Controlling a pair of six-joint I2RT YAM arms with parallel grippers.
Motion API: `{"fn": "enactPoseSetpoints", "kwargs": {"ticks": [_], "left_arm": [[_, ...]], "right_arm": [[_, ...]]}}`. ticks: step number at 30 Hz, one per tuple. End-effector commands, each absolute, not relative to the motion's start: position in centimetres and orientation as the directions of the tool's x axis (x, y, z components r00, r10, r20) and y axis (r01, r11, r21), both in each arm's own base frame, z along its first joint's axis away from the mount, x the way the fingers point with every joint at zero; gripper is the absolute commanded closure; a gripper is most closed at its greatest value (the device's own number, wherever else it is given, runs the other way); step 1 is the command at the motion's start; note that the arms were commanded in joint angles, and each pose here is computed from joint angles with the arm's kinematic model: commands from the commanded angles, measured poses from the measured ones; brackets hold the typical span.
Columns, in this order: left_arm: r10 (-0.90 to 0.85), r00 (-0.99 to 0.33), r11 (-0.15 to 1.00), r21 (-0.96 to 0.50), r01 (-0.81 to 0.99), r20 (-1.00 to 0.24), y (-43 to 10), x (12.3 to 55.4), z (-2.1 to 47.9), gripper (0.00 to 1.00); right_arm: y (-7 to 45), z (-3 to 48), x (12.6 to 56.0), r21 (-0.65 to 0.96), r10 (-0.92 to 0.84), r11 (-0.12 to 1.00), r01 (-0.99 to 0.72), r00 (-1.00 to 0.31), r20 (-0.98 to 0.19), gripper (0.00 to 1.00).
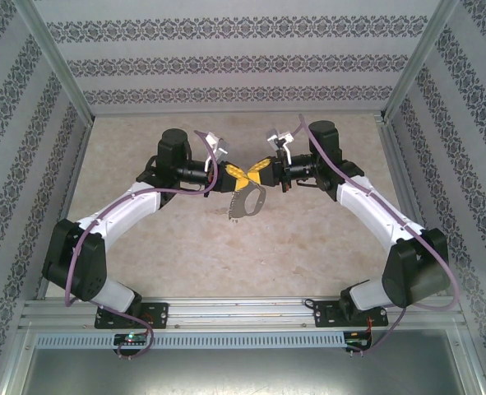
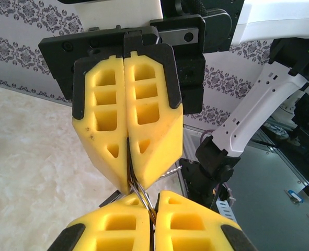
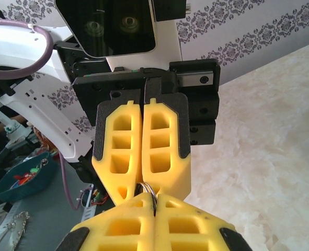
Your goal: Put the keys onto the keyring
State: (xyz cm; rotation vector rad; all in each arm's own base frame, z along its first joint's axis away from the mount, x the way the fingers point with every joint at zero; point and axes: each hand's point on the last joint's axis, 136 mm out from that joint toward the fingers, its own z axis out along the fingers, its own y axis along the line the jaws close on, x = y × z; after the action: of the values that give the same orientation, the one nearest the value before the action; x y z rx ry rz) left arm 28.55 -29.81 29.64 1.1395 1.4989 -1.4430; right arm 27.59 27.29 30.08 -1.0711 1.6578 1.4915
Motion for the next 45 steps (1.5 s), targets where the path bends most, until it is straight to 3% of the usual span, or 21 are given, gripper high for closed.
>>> {"fn": "enactPoseSetpoints", "kwargs": {"ticks": [1,6,10,16,23,31,45], "left_arm": [[0.059,-0.245,0.009,-0.245,0.969,-0.968,-29.8,29.8,31.7,0.93],[-0.053,-0.186,0.133,-0.192,0.972,-0.981,-28.2,31.3,33.3,0.51],[-0.175,-0.166,0.244,-0.206,0.948,-0.970,-26.2,32.5,35.3,0.35],[-0.300,-0.243,0.353,-0.344,0.870,-0.922,-24.6,33.9,36.2,0.34],[-0.354,-0.363,0.259,-0.463,0.848,-0.862,-25.3,34.1,34.9,0.40],[-0.278,-0.460,0.187,-0.517,0.835,-0.843,-27.4,34.2,32.0,0.47],[-0.254,-0.451,0.065,-0.481,0.875,-0.855,-29.5,32.8,32.4,0.50]], "right_arm": [[27.4,30.5,27.5,0.421,-0.137,0.023,-0.907,-0.420,-0.897,1.00],[26.2,31.0,30.3,0.383,-0.059,0.218,-0.897,-0.404,-0.913,1.00],[25.4,31.4,31.4,0.378,-0.009,0.282,-0.882,-0.397,-0.918,1.00],[25.2,31.4,31.9,0.385,0.021,0.311,-0.869,-0.398,-0.917,1.00],[25.1,31.6,31.9,0.396,0.070,0.313,-0.863,-0.395,-0.916,1.00],[25.2,31.9,30.6,0.391,0.070,0.287,-0.874,-0.388,-0.919,1.00],[25.9,31.8,29.7,0.389,0.047,0.259,-0.884,-0.391,-0.919,1.00]]}}
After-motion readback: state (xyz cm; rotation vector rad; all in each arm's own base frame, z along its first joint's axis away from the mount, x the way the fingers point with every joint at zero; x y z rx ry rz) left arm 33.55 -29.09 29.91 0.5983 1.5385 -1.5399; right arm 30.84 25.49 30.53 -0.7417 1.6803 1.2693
